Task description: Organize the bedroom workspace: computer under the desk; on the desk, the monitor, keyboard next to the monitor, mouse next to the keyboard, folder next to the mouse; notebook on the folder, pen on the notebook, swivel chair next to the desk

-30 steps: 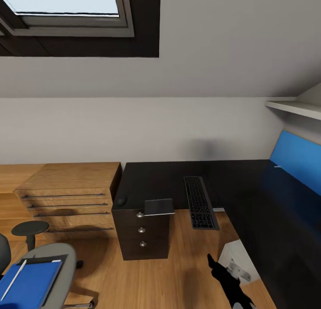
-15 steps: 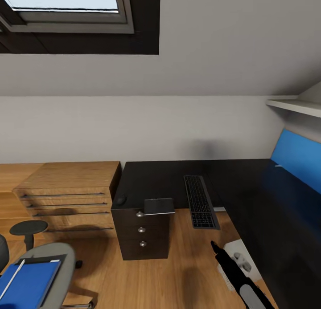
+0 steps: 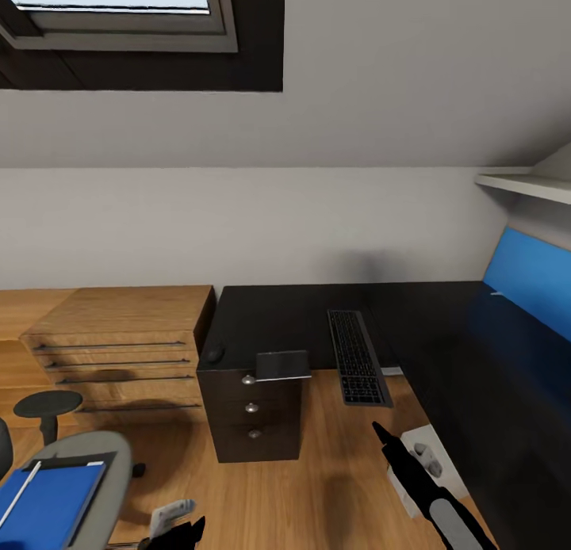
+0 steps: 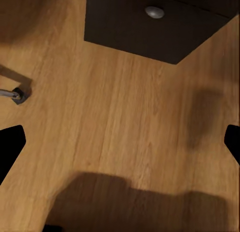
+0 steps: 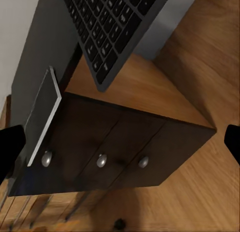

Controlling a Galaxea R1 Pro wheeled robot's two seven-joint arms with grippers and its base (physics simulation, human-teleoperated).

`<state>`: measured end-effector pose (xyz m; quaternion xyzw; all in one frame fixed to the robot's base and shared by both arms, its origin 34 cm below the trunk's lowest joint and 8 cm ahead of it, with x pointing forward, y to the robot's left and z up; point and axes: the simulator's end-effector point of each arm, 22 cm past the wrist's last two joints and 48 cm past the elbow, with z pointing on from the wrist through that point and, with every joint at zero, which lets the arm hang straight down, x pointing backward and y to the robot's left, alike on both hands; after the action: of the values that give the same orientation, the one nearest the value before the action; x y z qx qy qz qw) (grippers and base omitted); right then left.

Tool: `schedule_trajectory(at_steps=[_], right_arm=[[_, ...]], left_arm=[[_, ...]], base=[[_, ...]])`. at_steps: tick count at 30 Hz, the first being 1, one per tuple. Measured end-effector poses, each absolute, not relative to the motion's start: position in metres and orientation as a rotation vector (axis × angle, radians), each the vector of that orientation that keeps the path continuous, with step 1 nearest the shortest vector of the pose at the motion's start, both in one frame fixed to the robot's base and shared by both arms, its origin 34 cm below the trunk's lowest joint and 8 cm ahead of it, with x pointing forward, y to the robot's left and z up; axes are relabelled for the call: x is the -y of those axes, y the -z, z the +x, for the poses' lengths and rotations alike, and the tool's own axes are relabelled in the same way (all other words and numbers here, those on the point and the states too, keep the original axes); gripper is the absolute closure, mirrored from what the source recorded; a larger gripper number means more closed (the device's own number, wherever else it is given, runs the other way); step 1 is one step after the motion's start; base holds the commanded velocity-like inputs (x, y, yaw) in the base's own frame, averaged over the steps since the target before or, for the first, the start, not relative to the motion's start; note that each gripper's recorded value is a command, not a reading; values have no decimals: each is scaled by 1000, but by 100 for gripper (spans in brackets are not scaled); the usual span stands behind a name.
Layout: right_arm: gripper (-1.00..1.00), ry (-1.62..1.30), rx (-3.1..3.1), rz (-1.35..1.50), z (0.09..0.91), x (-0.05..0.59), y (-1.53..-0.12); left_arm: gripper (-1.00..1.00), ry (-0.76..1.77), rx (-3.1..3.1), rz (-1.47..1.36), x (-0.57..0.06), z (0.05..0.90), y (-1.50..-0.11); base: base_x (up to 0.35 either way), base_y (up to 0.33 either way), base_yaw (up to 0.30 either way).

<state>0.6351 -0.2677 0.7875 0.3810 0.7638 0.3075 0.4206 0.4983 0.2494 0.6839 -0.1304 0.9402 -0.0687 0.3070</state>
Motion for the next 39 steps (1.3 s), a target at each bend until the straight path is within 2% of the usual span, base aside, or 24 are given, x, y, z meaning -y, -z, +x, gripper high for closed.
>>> schedule_trajectory(at_steps=[8, 13, 21, 29, 39], right_arm=[[-100, -866, -1906, 1066, 634, 283, -779], [-100, -1005, -1843, 1034, 641, 276, -796], [-100, -1025, -1790, 1043, 646, 286, -796], [-100, -1136, -1663, 896, 654, 295, -828], [-100, -1153, -1645, 876, 655, 296, -819]], left_arm=[[-100, 317, -2452, -367, -223, 517, -689], [-100, 335, -2480, -375, -217, 508, -673], [-100, 344, -2498, -377, -213, 503, -658], [-100, 348, -2509, -380, -210, 500, -644], [-100, 354, -2524, -384, -206, 492, -623]], base=[[0, 0, 0], [0, 0, 0], [0, 0, 0], [0, 0, 0], [0, 0, 0]])
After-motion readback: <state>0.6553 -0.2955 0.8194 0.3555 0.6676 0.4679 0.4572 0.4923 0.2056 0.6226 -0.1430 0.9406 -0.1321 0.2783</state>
